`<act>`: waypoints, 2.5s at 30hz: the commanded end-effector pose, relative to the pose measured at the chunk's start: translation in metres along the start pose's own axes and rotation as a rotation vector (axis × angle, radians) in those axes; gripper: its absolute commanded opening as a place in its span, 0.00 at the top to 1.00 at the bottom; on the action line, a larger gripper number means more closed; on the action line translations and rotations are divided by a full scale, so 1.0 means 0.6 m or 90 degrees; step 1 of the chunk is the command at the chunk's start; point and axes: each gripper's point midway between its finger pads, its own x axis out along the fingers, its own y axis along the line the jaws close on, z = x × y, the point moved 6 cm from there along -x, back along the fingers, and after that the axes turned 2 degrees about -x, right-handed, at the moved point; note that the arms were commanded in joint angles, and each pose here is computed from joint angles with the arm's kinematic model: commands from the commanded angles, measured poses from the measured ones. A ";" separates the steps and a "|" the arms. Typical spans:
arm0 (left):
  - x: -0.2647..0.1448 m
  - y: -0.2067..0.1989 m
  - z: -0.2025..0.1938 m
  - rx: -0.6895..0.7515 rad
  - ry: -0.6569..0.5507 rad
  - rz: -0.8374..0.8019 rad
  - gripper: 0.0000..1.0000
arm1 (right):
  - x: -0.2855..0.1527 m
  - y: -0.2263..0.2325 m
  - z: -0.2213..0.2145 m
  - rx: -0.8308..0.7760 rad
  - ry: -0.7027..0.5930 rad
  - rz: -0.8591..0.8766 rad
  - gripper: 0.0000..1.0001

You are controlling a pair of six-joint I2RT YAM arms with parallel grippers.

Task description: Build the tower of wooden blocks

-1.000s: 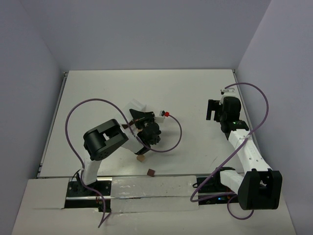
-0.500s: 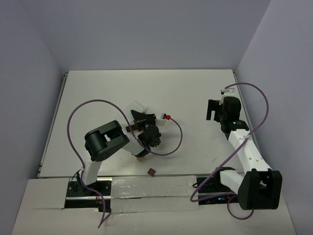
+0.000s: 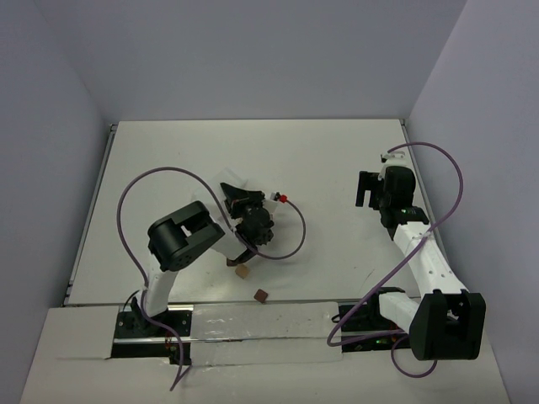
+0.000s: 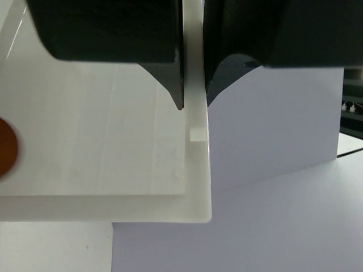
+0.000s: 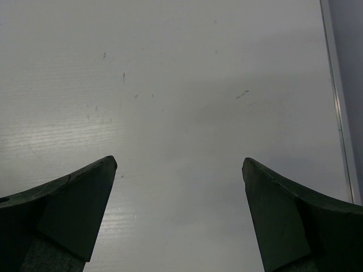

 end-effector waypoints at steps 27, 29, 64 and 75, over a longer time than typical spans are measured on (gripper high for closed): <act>0.073 0.063 -0.056 -0.525 0.139 -0.501 1.00 | -0.003 -0.002 0.028 0.013 -0.019 0.003 0.00; 0.076 0.061 -0.063 -0.548 0.147 -0.545 1.00 | -0.002 -0.001 0.027 0.013 -0.017 0.006 0.00; 0.500 -0.135 -0.502 -0.843 0.295 -0.735 1.00 | 0.020 0.007 0.013 -0.002 0.033 0.029 0.00; 0.497 -0.168 -0.512 -0.884 0.315 -0.757 0.93 | 0.021 0.006 0.013 -0.002 0.034 0.025 0.00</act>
